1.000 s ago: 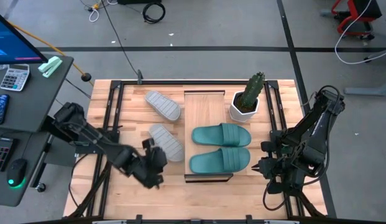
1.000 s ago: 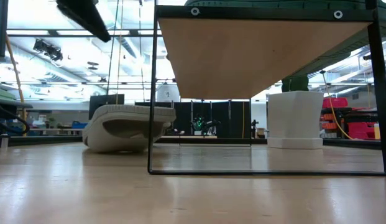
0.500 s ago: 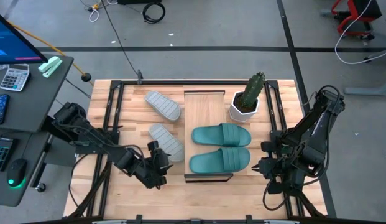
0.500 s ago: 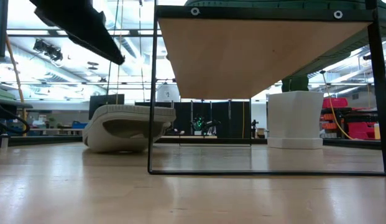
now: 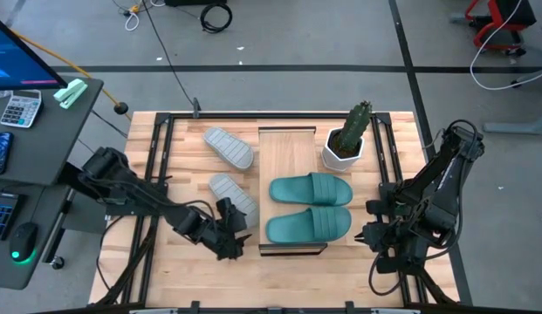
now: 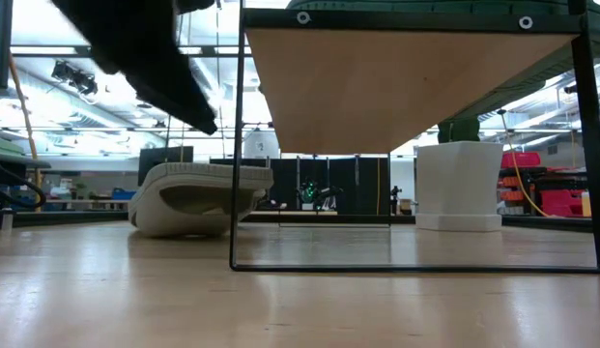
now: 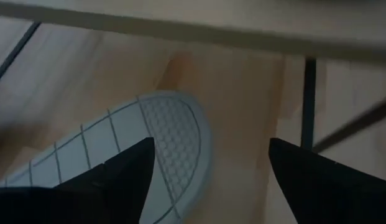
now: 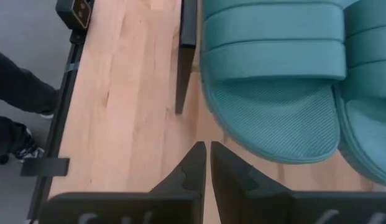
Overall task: Pick and place slides into the shelf
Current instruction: Put the bottom gray slide on the shelf
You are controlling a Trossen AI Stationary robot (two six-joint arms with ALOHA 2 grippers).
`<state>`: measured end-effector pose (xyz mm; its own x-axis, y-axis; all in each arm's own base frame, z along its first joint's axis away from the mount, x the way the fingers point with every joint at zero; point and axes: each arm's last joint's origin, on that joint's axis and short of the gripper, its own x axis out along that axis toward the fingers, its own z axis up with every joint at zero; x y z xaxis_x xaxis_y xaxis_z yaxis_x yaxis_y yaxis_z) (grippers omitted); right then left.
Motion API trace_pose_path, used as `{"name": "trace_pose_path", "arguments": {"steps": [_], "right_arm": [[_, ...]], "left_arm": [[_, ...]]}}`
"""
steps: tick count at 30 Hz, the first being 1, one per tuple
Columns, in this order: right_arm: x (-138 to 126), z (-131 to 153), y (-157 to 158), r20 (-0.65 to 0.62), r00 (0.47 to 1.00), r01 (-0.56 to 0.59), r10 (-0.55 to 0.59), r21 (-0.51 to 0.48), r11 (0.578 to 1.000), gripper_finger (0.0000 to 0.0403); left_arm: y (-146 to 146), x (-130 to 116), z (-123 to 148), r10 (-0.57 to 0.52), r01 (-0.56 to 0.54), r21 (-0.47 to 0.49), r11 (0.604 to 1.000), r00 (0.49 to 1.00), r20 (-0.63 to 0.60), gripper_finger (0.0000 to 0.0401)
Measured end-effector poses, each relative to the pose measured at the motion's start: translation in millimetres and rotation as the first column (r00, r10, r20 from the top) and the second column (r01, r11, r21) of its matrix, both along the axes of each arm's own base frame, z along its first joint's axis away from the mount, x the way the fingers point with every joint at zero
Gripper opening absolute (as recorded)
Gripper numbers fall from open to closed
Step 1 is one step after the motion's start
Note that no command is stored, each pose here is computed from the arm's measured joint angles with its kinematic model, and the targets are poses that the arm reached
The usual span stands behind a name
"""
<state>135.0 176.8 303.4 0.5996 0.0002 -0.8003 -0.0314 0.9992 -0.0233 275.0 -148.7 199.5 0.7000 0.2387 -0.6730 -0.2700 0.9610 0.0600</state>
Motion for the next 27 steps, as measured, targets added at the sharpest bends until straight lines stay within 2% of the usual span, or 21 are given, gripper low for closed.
{"name": "trace_pose_path", "arguments": {"steps": [3,5,8,10,17,22,27], "right_arm": [[0.2,0.1,0.5,-0.001,1.0,-0.002,0.002,0.008,1.0,0.003],[0.3,0.3,0.7,0.001,1.0,-0.002,0.002,0.01,1.0,0.003],[0.3,0.3,0.7,0.001,1.0,-0.002,0.002,0.011,1.0,0.003],[0.4,0.3,0.8,0.001,1.0,-0.002,0.002,0.011,1.0,0.003],[0.4,0.3,0.7,0.002,1.0,-0.002,0.002,0.01,1.0,0.003],[0.3,0.3,0.7,0.002,1.0,-0.003,0.003,0.01,1.0,0.003],[0.4,0.4,0.8,0.002,1.0,0.0,0.0,0.014,1.0,0.003]], "left_arm": [[-3.3,-0.8,-2.8,-0.074,0.077,0.117,0.99,0.997,-0.03,0.0319],[-4.6,-2.3,-3.2,-0.108,0.116,0.215,0.97,0.993,-0.049,0.0315],[-5.1,-2.6,-2.7,-0.157,0.173,0.29,0.941,0.985,-0.079,0.031],[-5.1,-2.6,-2.7,-0.174,0.195,0.309,0.931,0.98,-0.093,0.031],[-5.7,-2.3,-3.4,-0.184,0.205,0.3,0.932,0.978,-0.097,0.0309],[-10.2,2.2,-13.8,-0.204,0.231,0.296,0.927,0.972,-0.117,0.0309],[-9.7,5.1,-23.6,-0.174,0.216,0.375,0.901,0.974,-0.145,0.0309]]}}
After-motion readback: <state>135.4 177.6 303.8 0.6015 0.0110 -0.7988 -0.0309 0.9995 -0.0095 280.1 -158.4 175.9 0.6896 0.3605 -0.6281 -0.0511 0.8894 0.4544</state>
